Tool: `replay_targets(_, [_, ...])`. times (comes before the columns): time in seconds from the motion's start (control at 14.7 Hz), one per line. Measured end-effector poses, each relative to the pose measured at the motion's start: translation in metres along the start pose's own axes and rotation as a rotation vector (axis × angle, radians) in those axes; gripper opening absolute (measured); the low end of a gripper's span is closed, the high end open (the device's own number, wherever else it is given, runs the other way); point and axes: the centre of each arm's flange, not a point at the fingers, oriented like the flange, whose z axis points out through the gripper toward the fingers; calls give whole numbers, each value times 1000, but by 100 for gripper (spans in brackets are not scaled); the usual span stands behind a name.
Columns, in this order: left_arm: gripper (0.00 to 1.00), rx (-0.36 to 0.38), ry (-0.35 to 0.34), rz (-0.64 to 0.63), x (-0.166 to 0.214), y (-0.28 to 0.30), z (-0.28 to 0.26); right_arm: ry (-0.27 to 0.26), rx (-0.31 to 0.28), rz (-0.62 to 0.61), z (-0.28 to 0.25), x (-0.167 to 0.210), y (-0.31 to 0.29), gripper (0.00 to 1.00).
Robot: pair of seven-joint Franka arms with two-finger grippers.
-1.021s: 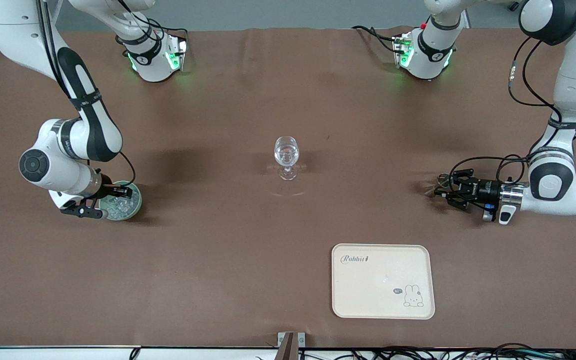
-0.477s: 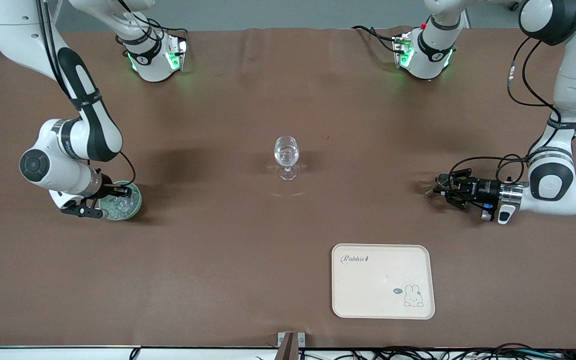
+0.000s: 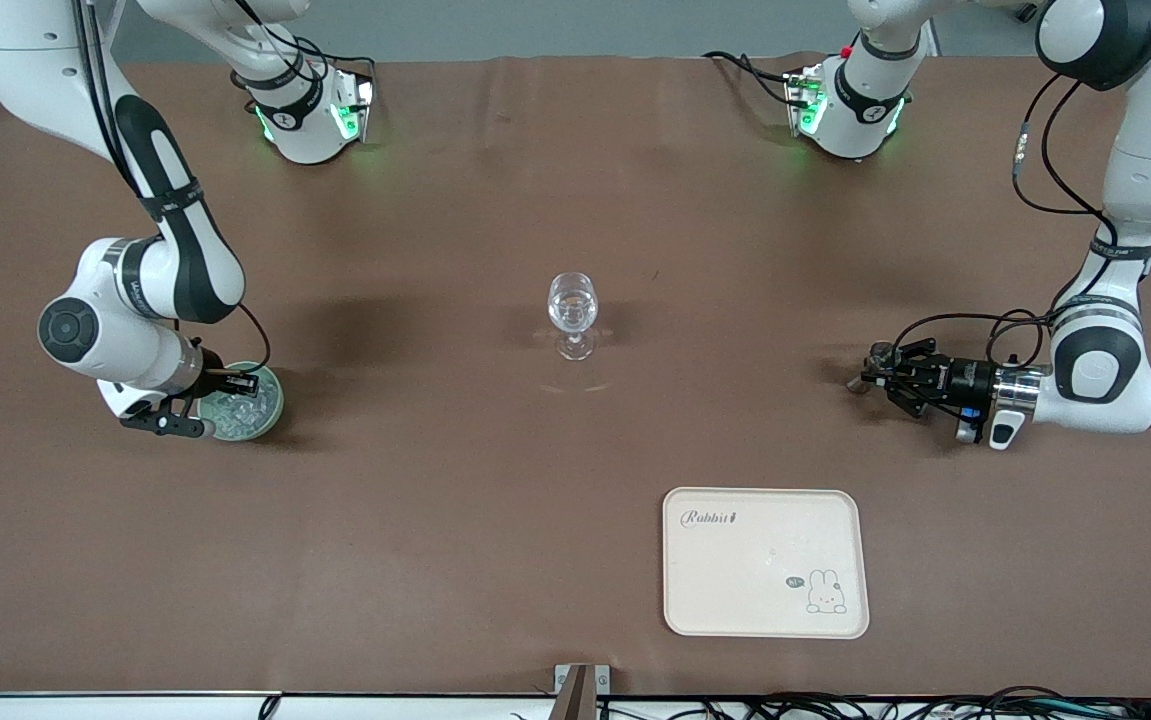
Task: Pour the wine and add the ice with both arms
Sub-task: 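Lift the ice cube with the right gripper while the left gripper carries the jigger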
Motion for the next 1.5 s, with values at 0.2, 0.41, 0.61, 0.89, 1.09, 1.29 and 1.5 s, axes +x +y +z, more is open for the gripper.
replay_targets(0.2, [22, 6, -10, 25, -10, 11, 7, -4, 0, -1, -5, 3, -1, 27])
replay_targets(0.41, [22, 19, -31, 41, -36, 36, 22, -52, 2, -6, -42, 17, -5, 27])
replay_targets(0.61, [22, 21, -43, 23, -88, 70, 35, -59, 10, -10, -123, 33, -7, 27])
replay_targets(0.89, [22, 46, -11, -1, -150, 98, 48, -40, 26, -2, -250, 21, 10, 27])
replay_targets(1.09, [22, 77, 49, -46, -197, 120, 82, -14, 37, 1, -337, -7, 20, 27])
replay_targets(1.29, [22, 103, 124, -98, -251, 140, 132, 46, 47, 7, -394, -39, 31, 27])
replay_targets(1.5, [22, 117, 179, -153, -298, 148, 174, 82, 52, 8, -416, -55, 34, 27])
